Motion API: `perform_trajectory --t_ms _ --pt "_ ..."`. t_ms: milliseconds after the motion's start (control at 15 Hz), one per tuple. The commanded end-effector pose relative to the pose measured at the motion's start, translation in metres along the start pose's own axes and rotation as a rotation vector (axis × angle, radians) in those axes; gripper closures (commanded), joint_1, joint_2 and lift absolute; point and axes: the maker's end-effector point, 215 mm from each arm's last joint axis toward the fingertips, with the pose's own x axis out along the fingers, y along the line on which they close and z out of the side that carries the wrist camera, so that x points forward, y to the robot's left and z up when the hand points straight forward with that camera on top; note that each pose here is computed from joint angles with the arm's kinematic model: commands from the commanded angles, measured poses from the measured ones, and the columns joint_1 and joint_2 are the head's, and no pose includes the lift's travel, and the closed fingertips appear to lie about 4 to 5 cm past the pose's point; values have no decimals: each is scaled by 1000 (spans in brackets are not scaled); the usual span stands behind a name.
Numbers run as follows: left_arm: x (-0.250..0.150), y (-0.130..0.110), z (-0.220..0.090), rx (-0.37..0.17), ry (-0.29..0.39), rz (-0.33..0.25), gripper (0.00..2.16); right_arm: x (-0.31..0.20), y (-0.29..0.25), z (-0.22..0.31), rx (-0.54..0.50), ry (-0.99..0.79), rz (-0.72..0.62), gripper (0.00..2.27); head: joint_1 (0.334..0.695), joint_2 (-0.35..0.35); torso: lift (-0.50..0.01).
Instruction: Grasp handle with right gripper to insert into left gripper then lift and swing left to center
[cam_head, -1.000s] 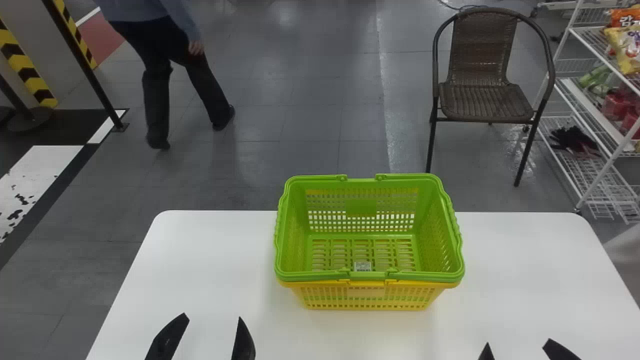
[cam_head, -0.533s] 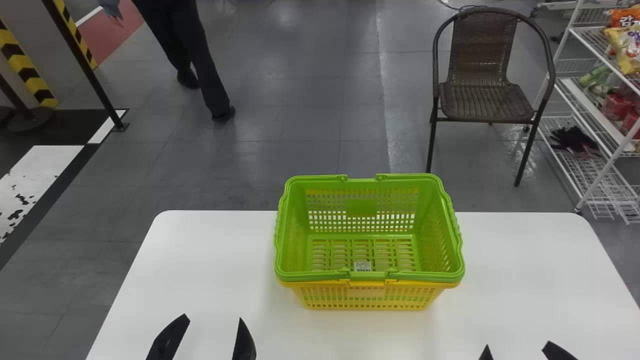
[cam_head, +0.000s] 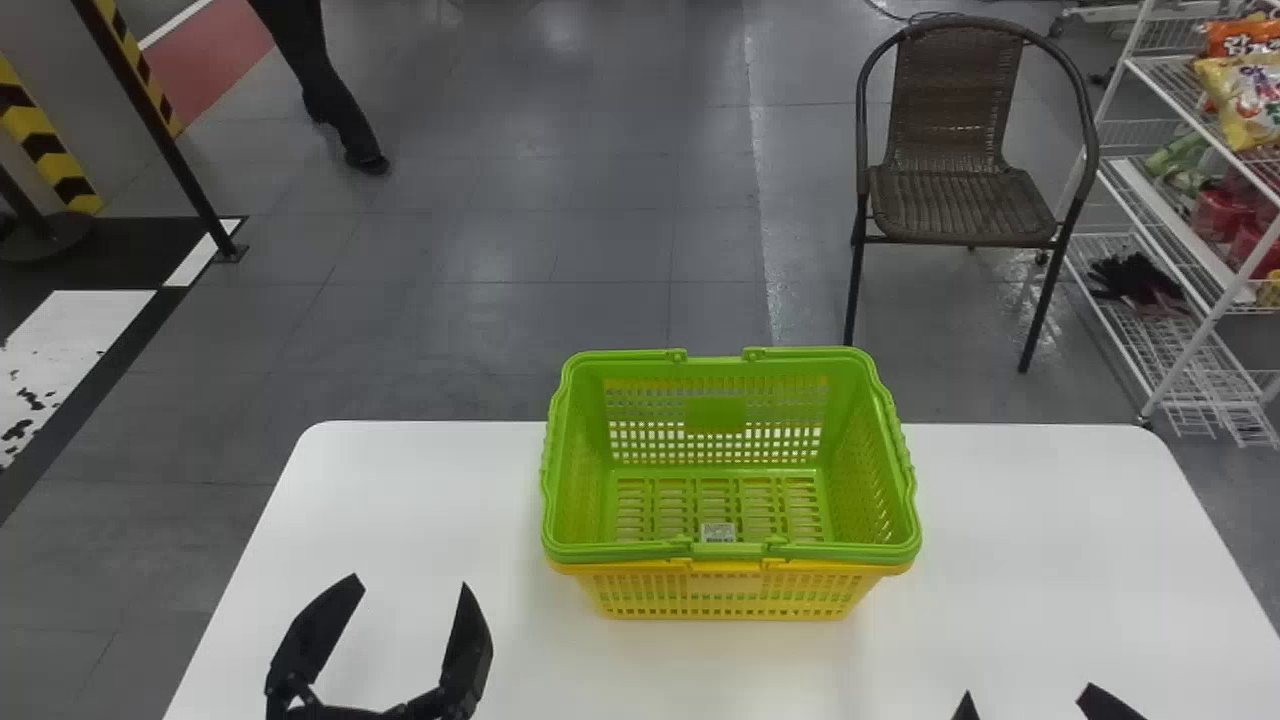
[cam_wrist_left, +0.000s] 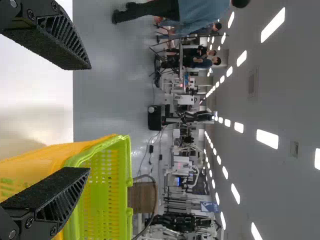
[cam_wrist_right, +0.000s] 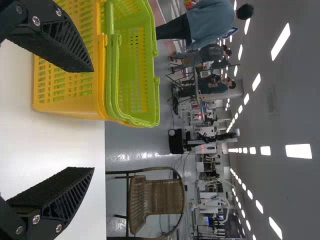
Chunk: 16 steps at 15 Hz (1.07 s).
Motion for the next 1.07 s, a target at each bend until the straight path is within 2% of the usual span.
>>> perform_trajectory --t_ms 0,67,200,333,400,467,533,600,667,800,933,1000 --pt "20 12 9 22 37 -22 80 -1 -1 1 -2 -4 -1 117 695 122 0" --pt "29 18 5 19 80 -25 70 -2 -1 0 -1 -2 -2 117 695 124 0" --pt "43 31 21 -4 49 -7 76 -2 -1 0 -1 -2 -2 117 695 130 0" --pt "61 40 29 -20 62 -3 76 -2 -1 -2 1 3 -4 117 695 150 0" --pt "72 42 27 -31 92 -17 76 -2 -1 -3 1 5 -4 117 695 156 0" --pt "81 41 6 -70 206 -79 83 -2 -1 -2 1 3 -6 117 695 160 0" --pt "89 41 10 -142 213 -113 80 -3 -1 -3 1 5 -6 117 695 156 0" --pt "99 40 10 -187 243 -151 76 -3 -1 -2 2 2 -7 117 695 150 0" --pt "108 42 11 -200 264 -163 80 -3 -1 -2 1 2 -7 117 695 147 0" --pt "130 45 22 -209 249 -164 80 -4 -1 -2 4 3 -11 117 695 150 0" --pt "148 38 18 -261 282 -207 80 -4 -1 -3 5 6 -11 117 695 151 0" --pt "158 32 13 -303 305 -235 83 -4 -1 -3 7 5 -12 117 695 148 0"
